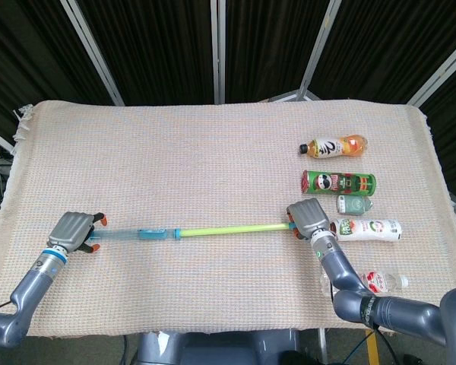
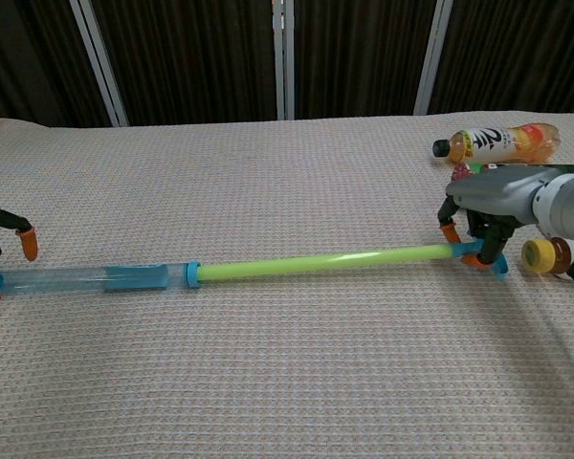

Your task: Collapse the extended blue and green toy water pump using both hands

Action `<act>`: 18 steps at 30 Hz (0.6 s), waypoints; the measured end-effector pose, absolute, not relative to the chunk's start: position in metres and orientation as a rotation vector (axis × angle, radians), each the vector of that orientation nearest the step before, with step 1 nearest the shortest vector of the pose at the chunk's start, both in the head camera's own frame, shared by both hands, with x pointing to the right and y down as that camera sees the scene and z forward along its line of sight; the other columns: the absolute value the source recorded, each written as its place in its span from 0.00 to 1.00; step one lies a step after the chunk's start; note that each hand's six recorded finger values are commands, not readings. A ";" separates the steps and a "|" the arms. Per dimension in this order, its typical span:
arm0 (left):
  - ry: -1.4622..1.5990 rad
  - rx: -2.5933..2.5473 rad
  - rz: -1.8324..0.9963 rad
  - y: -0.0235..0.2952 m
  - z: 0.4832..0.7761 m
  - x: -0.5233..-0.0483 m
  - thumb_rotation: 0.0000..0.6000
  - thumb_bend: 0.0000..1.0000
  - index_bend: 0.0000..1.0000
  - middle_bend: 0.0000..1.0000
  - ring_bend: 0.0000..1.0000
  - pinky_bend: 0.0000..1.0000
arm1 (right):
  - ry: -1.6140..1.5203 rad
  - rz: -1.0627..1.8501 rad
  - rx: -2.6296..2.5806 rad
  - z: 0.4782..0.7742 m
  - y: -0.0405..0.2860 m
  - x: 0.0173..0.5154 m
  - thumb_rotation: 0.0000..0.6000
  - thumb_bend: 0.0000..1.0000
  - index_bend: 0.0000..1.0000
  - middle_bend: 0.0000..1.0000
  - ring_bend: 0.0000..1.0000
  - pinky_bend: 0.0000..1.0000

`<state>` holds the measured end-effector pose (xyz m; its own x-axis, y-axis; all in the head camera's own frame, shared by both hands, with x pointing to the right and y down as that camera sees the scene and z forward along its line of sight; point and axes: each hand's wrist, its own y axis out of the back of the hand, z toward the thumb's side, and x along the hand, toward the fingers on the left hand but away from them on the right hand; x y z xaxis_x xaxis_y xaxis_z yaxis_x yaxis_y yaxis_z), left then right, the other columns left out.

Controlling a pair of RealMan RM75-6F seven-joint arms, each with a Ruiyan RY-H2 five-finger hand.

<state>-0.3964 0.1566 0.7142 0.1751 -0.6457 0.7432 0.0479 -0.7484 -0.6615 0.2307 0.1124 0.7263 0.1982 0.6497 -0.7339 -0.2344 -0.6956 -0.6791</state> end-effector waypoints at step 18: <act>0.545 -1.962 -1.630 0.155 0.734 -0.377 1.00 0.34 0.43 0.86 0.80 1.00 | -0.404 1.592 -1.745 0.721 0.107 0.238 1.00 0.50 0.70 1.00 1.00 1.00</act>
<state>-0.3765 0.1548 0.7343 0.1923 -0.6101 0.7686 0.0255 -0.7799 -0.6254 0.2379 0.1065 0.7209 0.1847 0.6633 -0.7252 -0.2379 -0.6858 -0.6878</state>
